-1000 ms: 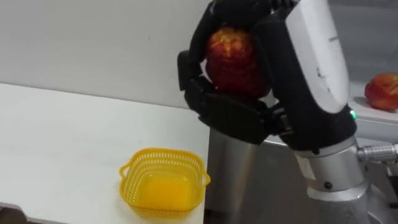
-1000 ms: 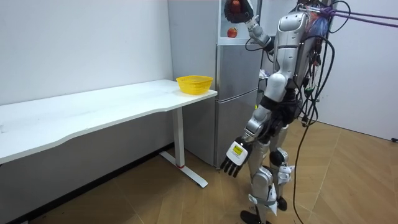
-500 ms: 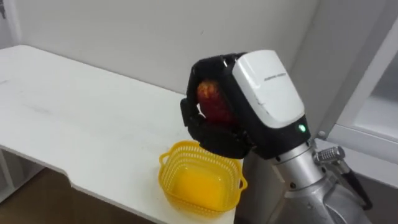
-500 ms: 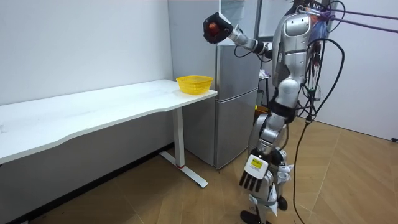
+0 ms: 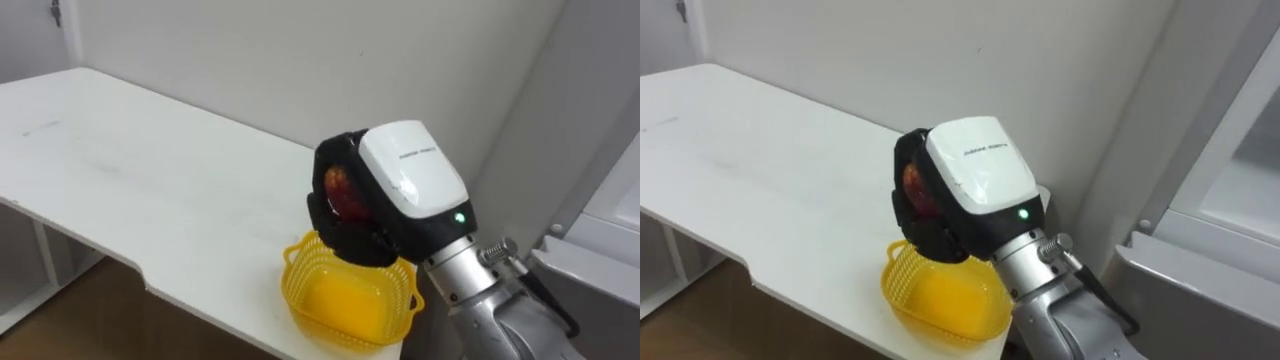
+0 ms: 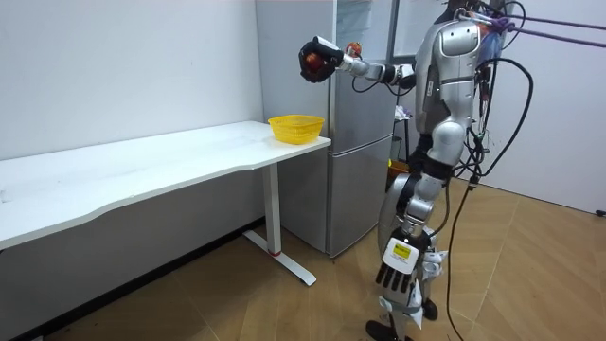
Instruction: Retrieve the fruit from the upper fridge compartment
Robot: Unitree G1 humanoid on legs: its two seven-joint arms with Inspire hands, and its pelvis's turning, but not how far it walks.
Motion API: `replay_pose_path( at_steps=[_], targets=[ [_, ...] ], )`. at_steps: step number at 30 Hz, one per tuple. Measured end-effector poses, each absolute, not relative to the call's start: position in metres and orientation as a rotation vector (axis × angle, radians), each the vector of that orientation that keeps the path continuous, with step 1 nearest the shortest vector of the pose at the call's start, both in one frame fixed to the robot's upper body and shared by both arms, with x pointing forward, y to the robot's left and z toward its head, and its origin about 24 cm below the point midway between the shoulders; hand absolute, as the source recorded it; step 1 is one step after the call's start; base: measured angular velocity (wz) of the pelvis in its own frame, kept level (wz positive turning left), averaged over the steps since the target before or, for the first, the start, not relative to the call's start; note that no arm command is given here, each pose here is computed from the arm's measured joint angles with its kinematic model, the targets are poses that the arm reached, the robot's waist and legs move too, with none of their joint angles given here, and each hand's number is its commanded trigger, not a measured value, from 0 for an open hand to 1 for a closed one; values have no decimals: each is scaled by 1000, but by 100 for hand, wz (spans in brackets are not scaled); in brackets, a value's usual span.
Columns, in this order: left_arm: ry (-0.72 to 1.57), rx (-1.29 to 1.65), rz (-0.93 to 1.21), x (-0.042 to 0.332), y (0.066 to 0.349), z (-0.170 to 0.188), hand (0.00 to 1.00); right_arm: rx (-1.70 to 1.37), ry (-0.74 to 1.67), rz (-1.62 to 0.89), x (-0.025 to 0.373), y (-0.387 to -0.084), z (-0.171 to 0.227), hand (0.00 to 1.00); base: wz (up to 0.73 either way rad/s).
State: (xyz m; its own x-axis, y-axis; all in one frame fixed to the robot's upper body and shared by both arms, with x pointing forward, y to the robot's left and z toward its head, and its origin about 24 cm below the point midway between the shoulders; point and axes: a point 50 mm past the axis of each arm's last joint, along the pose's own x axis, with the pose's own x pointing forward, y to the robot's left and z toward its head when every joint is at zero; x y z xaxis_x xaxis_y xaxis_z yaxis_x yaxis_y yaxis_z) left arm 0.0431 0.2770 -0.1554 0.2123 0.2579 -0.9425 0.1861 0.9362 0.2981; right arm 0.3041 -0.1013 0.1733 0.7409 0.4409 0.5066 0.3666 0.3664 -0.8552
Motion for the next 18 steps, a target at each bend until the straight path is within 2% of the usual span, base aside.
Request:
replay_pose_path(
  at_steps=[5, 10, 18],
  targets=[
    [1380, 384, 44, 42, 280, -154, 0, -1237, -712, 67, 312, -109, 162, 100, 4],
    [1368, 389, 45, 46, 282, -153, 0, -1302, -599, 73, 324, -130, 146, 100, 6],
    [1369, 406, 62, 46, 284, -152, 0, -1306, -551, 56, 328, -137, 143, 100, 6]
  ],
)
